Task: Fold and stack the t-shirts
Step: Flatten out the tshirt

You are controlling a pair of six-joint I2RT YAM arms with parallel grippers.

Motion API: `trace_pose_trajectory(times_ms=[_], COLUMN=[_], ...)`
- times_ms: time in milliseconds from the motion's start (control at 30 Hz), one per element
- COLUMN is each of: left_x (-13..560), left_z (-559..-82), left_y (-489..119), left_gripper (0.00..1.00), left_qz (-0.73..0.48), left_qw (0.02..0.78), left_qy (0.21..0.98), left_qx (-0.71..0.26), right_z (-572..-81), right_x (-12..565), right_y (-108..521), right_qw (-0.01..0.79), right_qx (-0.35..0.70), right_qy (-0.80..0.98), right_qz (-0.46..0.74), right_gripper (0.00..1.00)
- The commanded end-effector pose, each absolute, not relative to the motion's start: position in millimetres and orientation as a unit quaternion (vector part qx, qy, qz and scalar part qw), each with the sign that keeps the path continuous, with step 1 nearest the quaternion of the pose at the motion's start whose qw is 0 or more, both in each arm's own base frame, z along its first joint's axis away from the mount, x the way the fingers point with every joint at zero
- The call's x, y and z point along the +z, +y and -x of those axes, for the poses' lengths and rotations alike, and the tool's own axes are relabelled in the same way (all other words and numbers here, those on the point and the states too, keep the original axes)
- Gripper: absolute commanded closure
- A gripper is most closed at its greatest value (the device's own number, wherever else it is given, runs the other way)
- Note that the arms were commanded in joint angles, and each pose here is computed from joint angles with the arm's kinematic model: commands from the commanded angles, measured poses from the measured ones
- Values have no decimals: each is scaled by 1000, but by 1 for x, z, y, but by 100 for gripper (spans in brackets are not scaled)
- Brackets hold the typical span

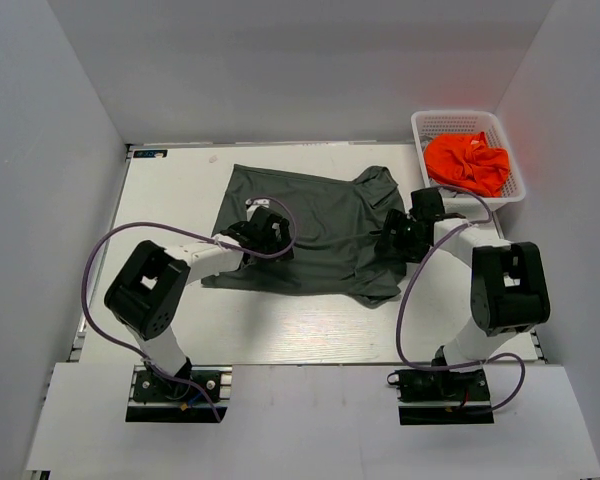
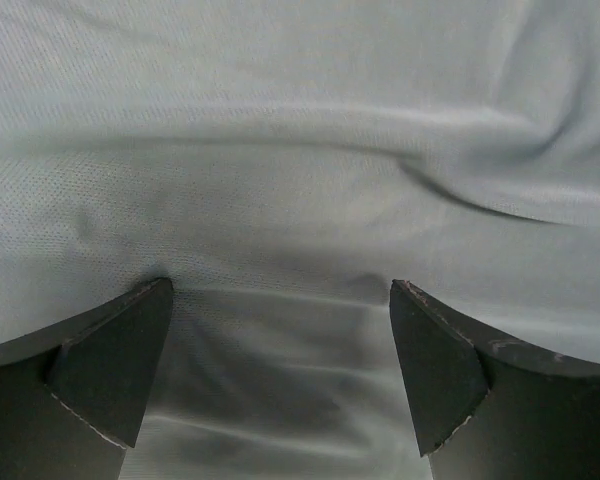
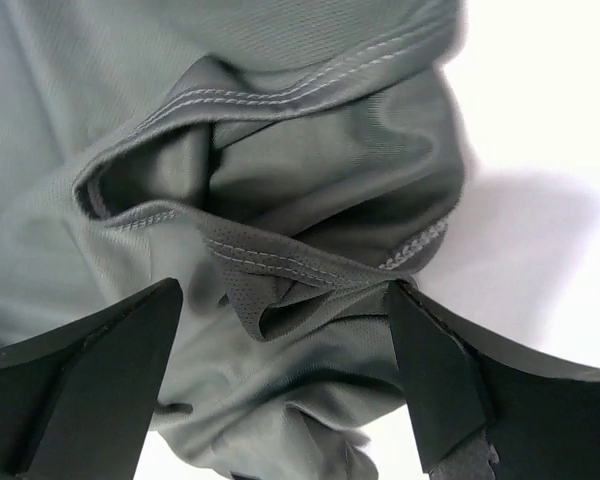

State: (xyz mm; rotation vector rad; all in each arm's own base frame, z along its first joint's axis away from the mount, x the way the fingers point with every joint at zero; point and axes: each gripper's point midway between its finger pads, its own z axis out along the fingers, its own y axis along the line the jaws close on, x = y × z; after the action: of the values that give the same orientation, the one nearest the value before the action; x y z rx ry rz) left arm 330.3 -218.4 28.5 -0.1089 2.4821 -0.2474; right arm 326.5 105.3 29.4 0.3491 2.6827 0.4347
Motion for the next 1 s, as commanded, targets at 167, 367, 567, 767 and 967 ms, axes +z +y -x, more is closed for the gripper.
trace_pose_trajectory(times_ms=[167,367,567,767,967], left_x=[29,66,96,108,109], left_z=[-346,-341,-326,-292,-256], left_y=[-219,-244,-233,-221,-208], left_gripper=[0,0,0,0,0], left_qz=[59,22,19,14,23], left_qw=[307,325,347,349,350], left_qy=[942,928,917,909,899], left_qx=[-122,-183,-196,-226,-261], right_z=[-332,-266,-222,-225,-232], right_x=[74,71,46,34,19], right_y=[61,96,95,108,109], right_qw=[276,233,203,215,197], right_qx=[75,186,193,233,230], right_qy=[950,949,954,943,949], right_qz=[-129,-107,-110,-98,-93], right_gripper=[9,9,9,14,53])
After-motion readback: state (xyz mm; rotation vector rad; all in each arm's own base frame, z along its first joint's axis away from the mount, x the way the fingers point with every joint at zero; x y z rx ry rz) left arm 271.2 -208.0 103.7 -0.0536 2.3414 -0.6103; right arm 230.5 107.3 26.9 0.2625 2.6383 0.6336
